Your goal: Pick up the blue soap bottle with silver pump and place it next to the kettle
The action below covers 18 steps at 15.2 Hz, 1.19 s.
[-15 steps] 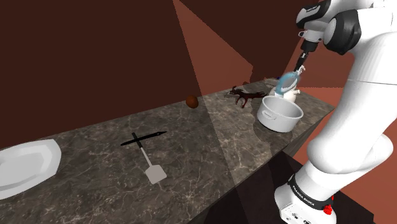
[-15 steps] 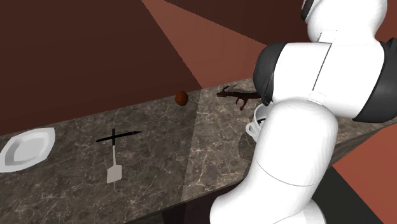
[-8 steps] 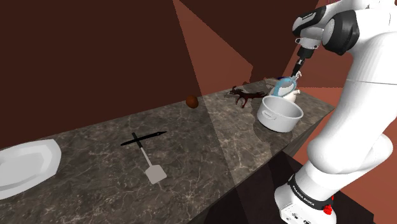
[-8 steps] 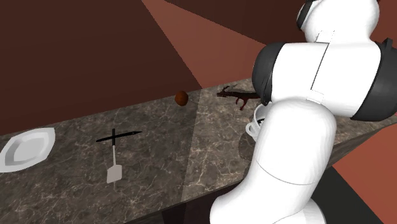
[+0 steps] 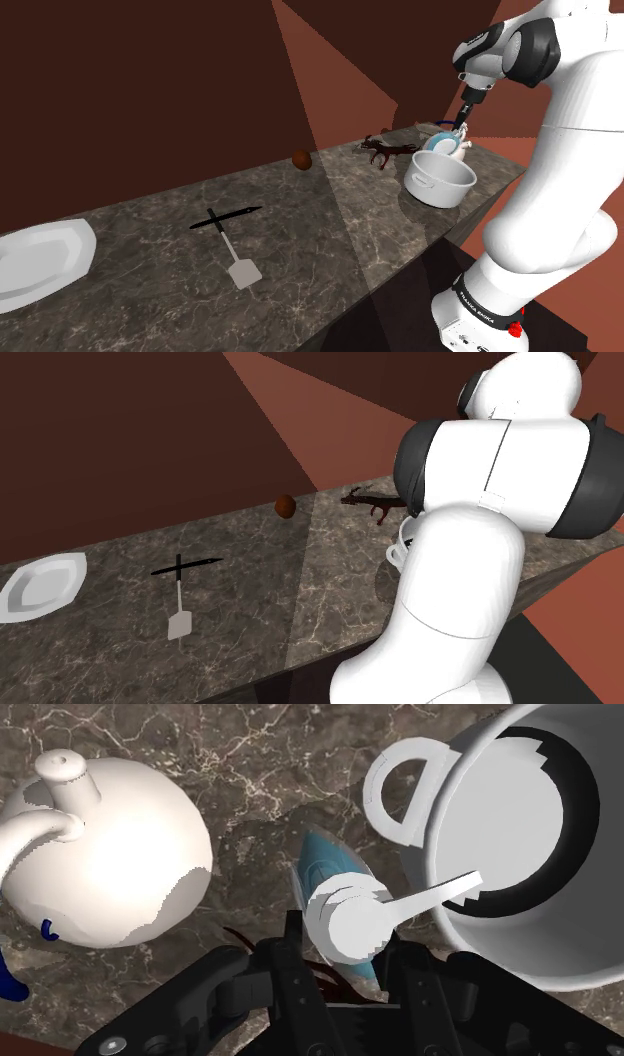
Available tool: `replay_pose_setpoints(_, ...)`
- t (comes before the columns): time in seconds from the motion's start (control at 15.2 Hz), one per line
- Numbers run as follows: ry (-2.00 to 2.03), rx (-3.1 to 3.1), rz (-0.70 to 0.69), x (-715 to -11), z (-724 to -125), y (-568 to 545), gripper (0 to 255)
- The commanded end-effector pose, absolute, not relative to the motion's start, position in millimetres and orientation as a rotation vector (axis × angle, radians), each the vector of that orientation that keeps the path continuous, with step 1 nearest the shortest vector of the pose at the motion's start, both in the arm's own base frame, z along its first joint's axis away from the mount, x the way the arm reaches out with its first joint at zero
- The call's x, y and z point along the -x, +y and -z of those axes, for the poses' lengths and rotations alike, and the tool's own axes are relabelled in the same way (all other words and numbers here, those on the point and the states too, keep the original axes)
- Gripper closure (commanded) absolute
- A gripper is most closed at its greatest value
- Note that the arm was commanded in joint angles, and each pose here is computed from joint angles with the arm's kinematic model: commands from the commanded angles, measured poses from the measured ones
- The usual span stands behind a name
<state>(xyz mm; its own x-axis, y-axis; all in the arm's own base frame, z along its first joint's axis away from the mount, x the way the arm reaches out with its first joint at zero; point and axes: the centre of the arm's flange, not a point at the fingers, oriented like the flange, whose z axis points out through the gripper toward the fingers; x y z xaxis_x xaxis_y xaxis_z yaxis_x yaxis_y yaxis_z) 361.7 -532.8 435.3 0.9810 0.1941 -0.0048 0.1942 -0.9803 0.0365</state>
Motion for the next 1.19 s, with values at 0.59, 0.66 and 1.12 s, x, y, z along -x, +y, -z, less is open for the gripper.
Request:
replay_pose_setpoints(0.59, 0.303, -3.089, 0.001, -362, -429, -534, 0)
replay_pose_setpoints(0.66, 0.303, -3.089, 0.001, -362, -429, -534, 0)
replay_pose_setpoints(1.12, 0.303, -3.089, 0.001, -362, -479, -532, 0)
